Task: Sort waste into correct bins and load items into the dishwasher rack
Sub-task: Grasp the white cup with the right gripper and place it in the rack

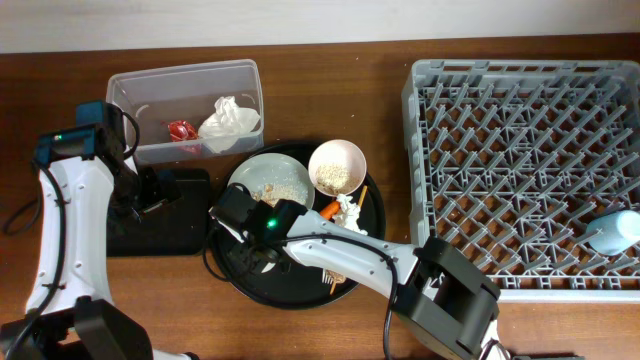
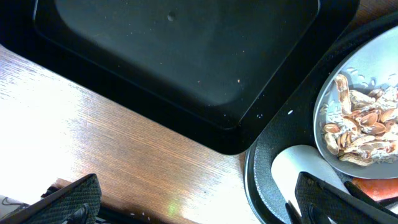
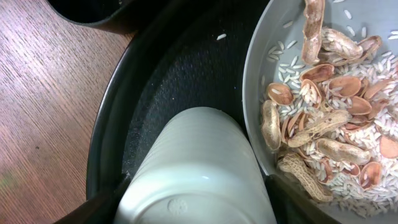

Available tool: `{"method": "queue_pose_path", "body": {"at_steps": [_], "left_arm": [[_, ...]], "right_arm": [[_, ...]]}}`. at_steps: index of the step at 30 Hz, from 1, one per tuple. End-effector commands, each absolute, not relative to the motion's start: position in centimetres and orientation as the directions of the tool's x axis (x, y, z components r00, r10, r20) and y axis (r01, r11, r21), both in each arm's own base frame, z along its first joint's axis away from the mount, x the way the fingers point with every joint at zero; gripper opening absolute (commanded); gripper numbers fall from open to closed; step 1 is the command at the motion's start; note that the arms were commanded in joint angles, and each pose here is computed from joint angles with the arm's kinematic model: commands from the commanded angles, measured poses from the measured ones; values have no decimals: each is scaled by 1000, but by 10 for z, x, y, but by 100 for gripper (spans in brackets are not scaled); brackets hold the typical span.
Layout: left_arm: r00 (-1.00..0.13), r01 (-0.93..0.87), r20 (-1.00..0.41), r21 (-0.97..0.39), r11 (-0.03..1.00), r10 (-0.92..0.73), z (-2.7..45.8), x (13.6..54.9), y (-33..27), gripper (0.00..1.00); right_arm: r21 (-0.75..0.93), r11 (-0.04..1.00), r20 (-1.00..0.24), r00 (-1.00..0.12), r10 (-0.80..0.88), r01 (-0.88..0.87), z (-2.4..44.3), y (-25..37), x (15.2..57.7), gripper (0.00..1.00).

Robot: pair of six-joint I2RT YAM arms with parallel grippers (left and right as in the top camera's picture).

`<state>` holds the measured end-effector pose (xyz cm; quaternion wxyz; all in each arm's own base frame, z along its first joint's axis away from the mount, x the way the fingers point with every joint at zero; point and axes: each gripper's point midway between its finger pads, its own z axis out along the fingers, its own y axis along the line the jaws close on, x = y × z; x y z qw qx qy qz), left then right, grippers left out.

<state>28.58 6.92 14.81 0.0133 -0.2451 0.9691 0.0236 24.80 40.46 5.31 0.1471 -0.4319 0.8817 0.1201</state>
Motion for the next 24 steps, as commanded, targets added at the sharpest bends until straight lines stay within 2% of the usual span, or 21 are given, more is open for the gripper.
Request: {"method": "queue_pose_path", "body": {"at_steps": [1,5,7,10,11,12,14,16,18,21,24], "left_arm": [[-871,-490,-44,33,871,-489,150,285,69,99],[-871,-490,-45,33,871,-489,150,285,69,99],[-871,-490,-45,33,871,-489,150,285,69,99],[-871,-490,-45,33,871,-489,150,285,69,99],[-871,-490,-45,33,871,-489,150,285,69,99],[-871,-490,-45,33,871,-489,150,285,69,99],[-871,-490,-46,32,871,-489,150,285,69,99],[-871,-490,-46,32,871,-489,150,285,69,99],[-871,-490,-46,32,871,-489,150,285,69,99],[-871,-490,-45,33,871,-489,150,285,69,99],[-871,-490,-45,33,871,-488,150,285,69,99]], "right_arm": [[61,616,-405,-584,-704,-785,87,398,250,57],[66,735,-451,-677,-581,-675,151,343,278,57],[73,823,-499,-735,-459,-564,198,282,305,57],[83,944,-540,-810,-227,-320,234,178,346,57],[77,992,-535,-844,-44,-101,238,102,366,57],[64,998,-527,-848,58,29,237,61,372,57],[24,958,-544,-800,252,286,238,-36,377,57],[17,851,-582,-687,436,525,244,-129,366,57],[65,682,-602,-516,609,729,245,-211,339,57],[84,524,-646,-354,676,848,242,-293,310,57],[66,478,-611,-343,713,876,205,-324,313,57]]}}
